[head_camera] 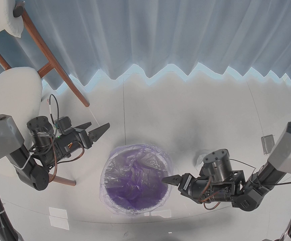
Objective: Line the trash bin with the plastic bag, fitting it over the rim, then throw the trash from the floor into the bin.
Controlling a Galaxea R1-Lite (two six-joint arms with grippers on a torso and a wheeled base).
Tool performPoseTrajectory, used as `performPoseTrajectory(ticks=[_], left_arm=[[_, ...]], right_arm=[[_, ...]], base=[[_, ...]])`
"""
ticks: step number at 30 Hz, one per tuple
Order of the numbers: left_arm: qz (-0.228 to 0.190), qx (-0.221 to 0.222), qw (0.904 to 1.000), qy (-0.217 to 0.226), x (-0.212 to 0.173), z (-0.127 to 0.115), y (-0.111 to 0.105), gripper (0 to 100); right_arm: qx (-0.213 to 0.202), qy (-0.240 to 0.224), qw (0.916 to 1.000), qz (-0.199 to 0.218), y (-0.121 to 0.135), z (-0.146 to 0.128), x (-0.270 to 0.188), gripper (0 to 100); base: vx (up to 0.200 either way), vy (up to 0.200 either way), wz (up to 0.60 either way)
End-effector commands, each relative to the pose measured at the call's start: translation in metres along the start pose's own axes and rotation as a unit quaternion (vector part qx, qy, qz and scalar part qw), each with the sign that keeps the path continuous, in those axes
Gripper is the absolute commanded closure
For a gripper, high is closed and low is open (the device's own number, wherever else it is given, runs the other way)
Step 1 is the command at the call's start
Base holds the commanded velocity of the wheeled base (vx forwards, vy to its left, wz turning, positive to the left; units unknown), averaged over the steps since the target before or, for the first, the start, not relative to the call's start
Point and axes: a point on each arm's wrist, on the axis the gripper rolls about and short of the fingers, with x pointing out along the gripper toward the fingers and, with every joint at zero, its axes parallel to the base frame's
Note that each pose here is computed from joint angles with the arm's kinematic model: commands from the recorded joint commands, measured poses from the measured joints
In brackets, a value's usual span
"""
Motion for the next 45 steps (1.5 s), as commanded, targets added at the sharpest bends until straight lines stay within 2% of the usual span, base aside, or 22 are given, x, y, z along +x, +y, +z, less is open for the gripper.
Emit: performPoseTrajectory(ticks=[1, 8, 14, 25, 32, 34, 38, 41, 45], left_arm=[[-0.013, 0.017, 0.9985, -0.051, -0.021, 0.041, -0.017, 0], [-0.013, 0.02, 0.9984, -0.052, -0.022, 0.041, -0.017, 0], [-0.015, 0.024, 0.9978, -0.059, -0.024, 0.046, -0.019, 0], [-0.019, 0.028, 0.9973, -0.065, -0.026, 0.049, -0.022, 0], [-0.018, 0.037, 0.9971, -0.064, -0.025, 0.048, -0.022, 0], [-0.018, 0.04, 0.997, -0.063, -0.025, 0.047, -0.022, 0], [-0.016, 0.046, 0.9969, -0.061, -0.025, 0.046, -0.021, 0], [-0.016, 0.047, 0.9968, -0.062, -0.025, 0.047, -0.021, 0], [-0.017, 0.048, 0.9965, -0.066, -0.026, 0.049, -0.022, 0]], right_arm=[[-0.066, -0.026, 0.9962, -0.052, 0.054, -0.013, 0.038, 0], [-0.079, -0.036, 0.993, -0.081, 0.051, -0.025, 0.073, 0], [-0.08, -0.032, 0.9908, -0.105, 0.041, -0.029, 0.075, 0], [-0.079, -0.079, 0.9934, -0.025, 0.09, -0.008, 0.019, 0], [-0.08, -0.045, 0.9907, -0.1, 0.065, -0.016, 0.009, 0], [-0.081, -0.043, 0.9902, -0.105, 0.062, -0.017, 0.009, 0], [-0.085, -0.022, 0.9851, -0.148, 0.039, -0.028, 0.028, 0], [-0.09, -0.029, 0.9816, -0.166, 0.028, -0.032, 0.047, 0], [-0.092, -0.03, 0.9809, -0.169, 0.017, -0.036, 0.067, 0]], base=[[0.0, 0.0, 0.0], [0.0, 0.0, 0.0], [0.0, 0.0, 0.0], [0.0, 0.0, 0.0], [0.0, 0.0, 0.0], [0.0, 0.0, 0.0], [0.0, 0.0, 0.0], [0.0, 0.0, 0.0], [0.0, 0.0, 0.0]])
